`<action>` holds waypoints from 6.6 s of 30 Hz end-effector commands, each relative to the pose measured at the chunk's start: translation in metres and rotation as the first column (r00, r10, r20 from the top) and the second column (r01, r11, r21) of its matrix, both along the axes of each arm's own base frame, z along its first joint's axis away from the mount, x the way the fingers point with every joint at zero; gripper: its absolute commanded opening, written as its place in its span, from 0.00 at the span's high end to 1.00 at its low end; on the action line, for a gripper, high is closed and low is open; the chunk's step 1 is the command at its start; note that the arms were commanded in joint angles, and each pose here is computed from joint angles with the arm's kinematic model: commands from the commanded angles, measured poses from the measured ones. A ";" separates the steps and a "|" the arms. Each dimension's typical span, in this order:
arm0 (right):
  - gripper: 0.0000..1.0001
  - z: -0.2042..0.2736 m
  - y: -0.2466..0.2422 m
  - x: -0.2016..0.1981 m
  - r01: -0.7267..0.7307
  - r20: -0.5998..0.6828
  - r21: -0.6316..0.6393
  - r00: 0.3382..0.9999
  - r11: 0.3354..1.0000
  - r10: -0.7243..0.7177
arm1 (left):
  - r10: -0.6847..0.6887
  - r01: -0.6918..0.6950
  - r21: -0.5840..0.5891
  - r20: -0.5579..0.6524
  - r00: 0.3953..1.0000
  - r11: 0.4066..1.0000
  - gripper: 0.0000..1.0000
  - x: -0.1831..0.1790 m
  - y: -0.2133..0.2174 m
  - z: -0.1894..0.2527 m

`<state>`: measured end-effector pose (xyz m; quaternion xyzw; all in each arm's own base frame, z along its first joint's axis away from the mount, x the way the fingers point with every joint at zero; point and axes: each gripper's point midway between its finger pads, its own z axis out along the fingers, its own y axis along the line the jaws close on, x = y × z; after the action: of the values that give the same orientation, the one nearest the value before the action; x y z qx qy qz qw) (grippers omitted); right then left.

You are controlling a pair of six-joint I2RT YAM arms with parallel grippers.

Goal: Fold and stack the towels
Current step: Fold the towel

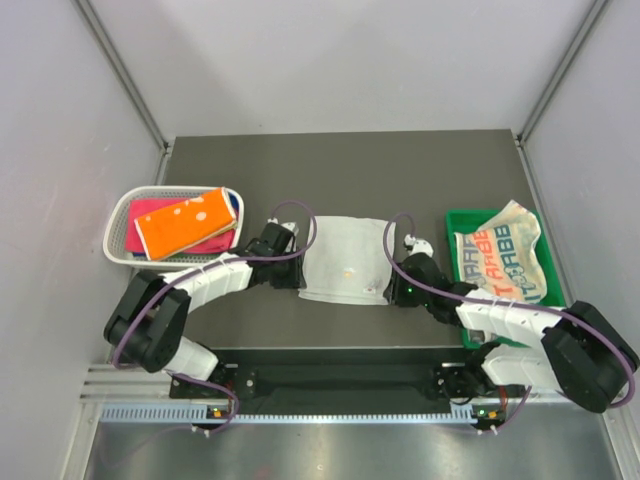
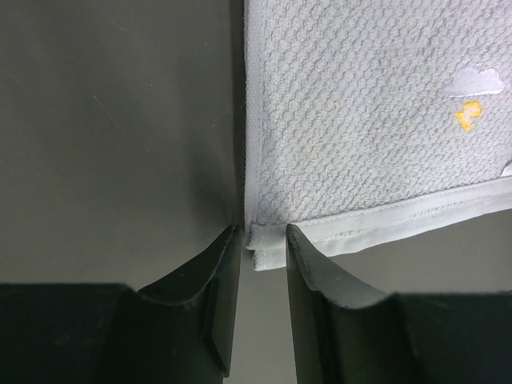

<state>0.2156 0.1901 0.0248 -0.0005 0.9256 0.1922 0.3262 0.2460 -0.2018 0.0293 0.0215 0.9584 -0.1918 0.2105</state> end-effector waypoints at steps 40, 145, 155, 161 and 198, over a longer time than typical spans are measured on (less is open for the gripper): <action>1.00 0.055 0.011 0.012 -0.001 0.099 0.056 0.995 0.998 -0.004 | -0.025 0.028 -0.039 0.075 0.997 0.999 1.00 0.009 -0.010 0.048; 0.81 0.058 -0.016 0.234 0.096 0.194 0.200 0.972 0.975 -0.135 | 0.126 -0.113 -0.102 0.133 0.983 0.988 0.81 0.211 -0.025 0.010; 0.66 0.079 -0.029 0.210 0.138 0.200 -0.011 0.971 0.990 -0.133 | 0.118 -0.101 -0.082 0.240 0.964 0.992 0.67 0.211 -0.015 0.074; 0.62 0.059 -0.022 0.193 0.112 0.164 -0.090 0.982 0.990 -0.096 | 0.088 -0.092 0.019 0.165 0.982 0.996 0.67 0.185 -0.001 0.055; 0.73 0.003 -0.002 0.217 0.052 0.062 -0.198 0.997 0.979 -0.040 | 0.134 -0.152 0.077 0.202 0.970 0.985 0.67 0.194 -0.001 0.011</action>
<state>0.4318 0.1805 0.0285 -0.0023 0.9284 0.0906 0.3604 0.4289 -0.1973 0.0310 -0.0129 0.9497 -0.1180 0.2898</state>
